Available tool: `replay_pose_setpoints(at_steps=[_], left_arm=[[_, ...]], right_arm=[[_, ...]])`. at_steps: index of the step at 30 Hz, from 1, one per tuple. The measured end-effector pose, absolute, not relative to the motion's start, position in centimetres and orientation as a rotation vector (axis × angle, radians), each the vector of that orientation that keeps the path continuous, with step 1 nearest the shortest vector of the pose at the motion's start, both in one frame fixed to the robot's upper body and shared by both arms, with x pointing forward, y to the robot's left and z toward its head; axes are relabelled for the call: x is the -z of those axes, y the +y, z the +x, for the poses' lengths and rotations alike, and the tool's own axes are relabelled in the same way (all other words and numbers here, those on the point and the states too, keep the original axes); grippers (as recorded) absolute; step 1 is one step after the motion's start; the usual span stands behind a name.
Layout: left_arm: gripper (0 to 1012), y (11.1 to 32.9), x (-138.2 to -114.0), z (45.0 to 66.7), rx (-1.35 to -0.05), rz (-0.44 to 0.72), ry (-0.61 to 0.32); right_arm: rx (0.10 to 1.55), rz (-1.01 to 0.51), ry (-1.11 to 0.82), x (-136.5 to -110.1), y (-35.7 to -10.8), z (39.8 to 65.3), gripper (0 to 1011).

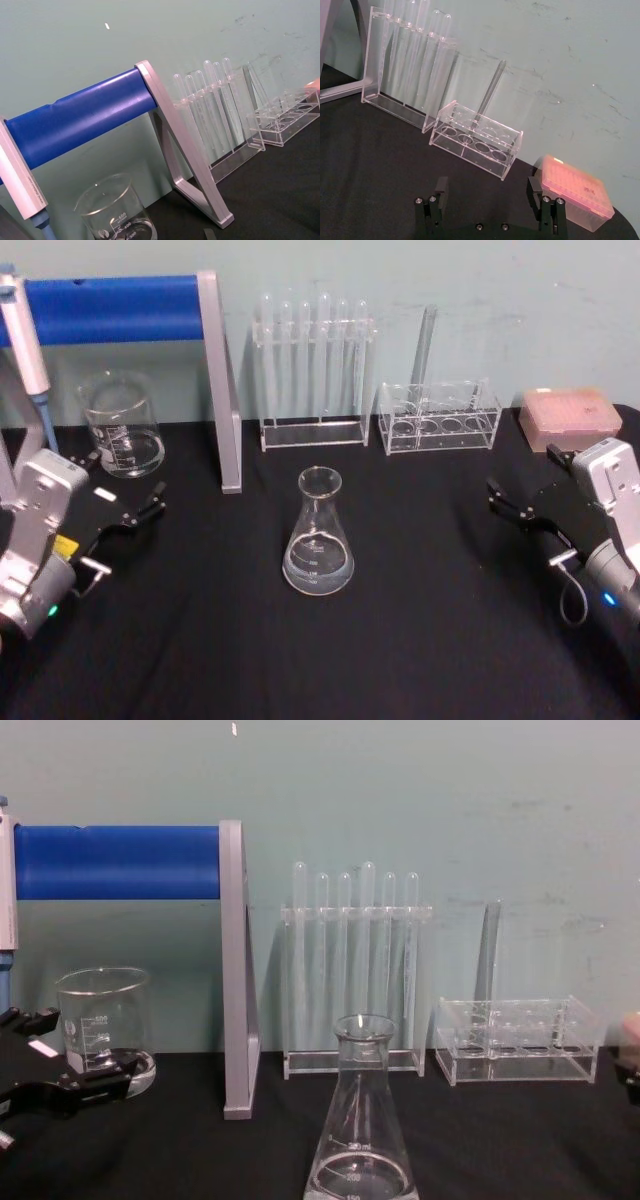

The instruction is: Grasp the erlenmeyer flask with one hand, shake it three times, then place it back.

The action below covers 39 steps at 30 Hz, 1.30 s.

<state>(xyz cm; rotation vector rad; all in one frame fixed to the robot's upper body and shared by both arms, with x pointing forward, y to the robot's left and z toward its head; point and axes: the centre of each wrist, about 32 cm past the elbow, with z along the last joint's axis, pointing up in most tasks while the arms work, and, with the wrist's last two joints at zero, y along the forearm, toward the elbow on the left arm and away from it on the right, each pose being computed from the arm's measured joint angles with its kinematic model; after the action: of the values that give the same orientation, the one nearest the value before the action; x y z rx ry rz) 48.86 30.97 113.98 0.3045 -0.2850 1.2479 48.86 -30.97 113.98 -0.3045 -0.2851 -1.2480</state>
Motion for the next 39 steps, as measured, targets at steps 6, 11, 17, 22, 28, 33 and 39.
replay_pose_setpoints(at_steps=[6, 11, 17, 22, 28, 33, 39], left_arm=[[1001, 31.0, -114.0, 48.9, -1.248, 0.304, -0.285], [1001, 31.0, -114.0, 48.9, -1.248, 0.304, -0.285], [1001, 31.0, -114.0, 48.9, -1.248, 0.305, -0.285], [1001, 31.0, -114.0, 48.9, -1.248, 0.304, -0.285], [1001, 31.0, -114.0, 48.9, -1.248, 0.304, -0.285], [1001, 31.0, -114.0, 48.9, -1.248, 0.304, -0.285], [1001, 31.0, -114.0, 48.9, -1.248, 0.305, -0.285]], right_arm=[[1.248, -0.304, -0.285, -114.0, -31.0, 48.9, 1000], [1.248, -0.305, -0.285, -114.0, -31.0, 48.9, 1000], [1.248, -0.305, -0.285, -114.0, -31.0, 48.9, 1000], [1.248, -0.304, -0.285, -114.0, -31.0, 48.9, 1000], [1.208, -0.310, -0.276, -114.2, -31.4, 48.8, 1000], [1.157, -0.304, -0.250, -114.4, -31.9, 48.6, 1000], [1.081, -0.287, -0.207, -114.7, -32.5, 48.1, 1000]])
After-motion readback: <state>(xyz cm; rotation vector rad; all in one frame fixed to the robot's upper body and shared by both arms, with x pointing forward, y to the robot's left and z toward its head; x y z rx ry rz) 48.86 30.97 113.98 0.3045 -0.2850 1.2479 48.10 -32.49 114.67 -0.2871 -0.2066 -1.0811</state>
